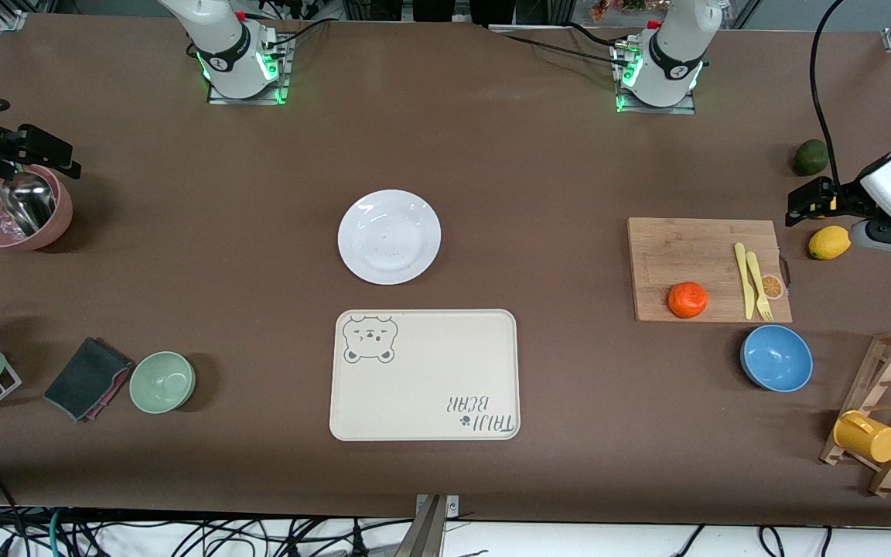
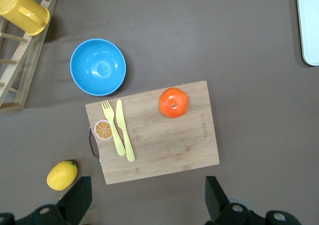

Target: Place orange and plate with both arms

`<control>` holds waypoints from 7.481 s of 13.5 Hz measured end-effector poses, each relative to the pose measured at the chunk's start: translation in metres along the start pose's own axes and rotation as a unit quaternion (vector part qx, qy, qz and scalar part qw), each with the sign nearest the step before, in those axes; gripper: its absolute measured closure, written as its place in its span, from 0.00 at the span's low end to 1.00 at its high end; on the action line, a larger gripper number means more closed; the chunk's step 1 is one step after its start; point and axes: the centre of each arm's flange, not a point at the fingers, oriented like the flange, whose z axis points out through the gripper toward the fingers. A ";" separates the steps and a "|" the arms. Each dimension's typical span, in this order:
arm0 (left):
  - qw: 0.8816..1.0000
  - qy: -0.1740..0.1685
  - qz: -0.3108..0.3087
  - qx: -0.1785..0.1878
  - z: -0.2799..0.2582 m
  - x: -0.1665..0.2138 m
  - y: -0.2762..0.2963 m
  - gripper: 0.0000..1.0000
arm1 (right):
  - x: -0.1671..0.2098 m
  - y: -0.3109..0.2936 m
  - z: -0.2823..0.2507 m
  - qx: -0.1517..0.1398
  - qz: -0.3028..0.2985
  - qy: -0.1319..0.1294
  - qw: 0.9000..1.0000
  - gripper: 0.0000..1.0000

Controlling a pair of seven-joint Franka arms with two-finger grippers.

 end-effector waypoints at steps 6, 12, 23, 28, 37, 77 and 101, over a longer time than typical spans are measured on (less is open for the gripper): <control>1.000 0.000 0.000 0.000 0.000 0.000 0.000 0.00 | 0.000 0.000 0.000 0.000 0.000 0.000 1.000 0.00; 1.000 0.000 0.000 0.000 0.000 0.000 0.000 0.00 | 0.000 0.000 0.000 0.000 0.000 0.000 1.000 0.00; 1.000 -0.002 0.000 0.000 0.003 0.001 0.000 0.00 | 0.000 0.000 0.000 0.000 0.000 0.000 1.000 0.00; 1.000 -0.002 0.000 0.000 0.003 0.001 0.000 0.00 | 0.000 0.000 0.000 0.000 0.000 0.000 1.000 0.00; 1.000 -0.002 0.000 0.000 0.003 0.001 0.000 0.00 | 0.000 0.000 0.000 0.000 0.000 0.000 1.000 0.00; 0.997 -0.024 -0.065 -0.023 0.342 0.055 0.025 0.00 | 0.000 0.000 0.000 0.000 0.000 -0.001 1.000 0.00; 0.967 -0.022 -0.230 -0.109 0.265 0.067 0.516 0.28 | 0.000 -0.001 0.000 0.001 -0.001 -0.001 1.000 0.00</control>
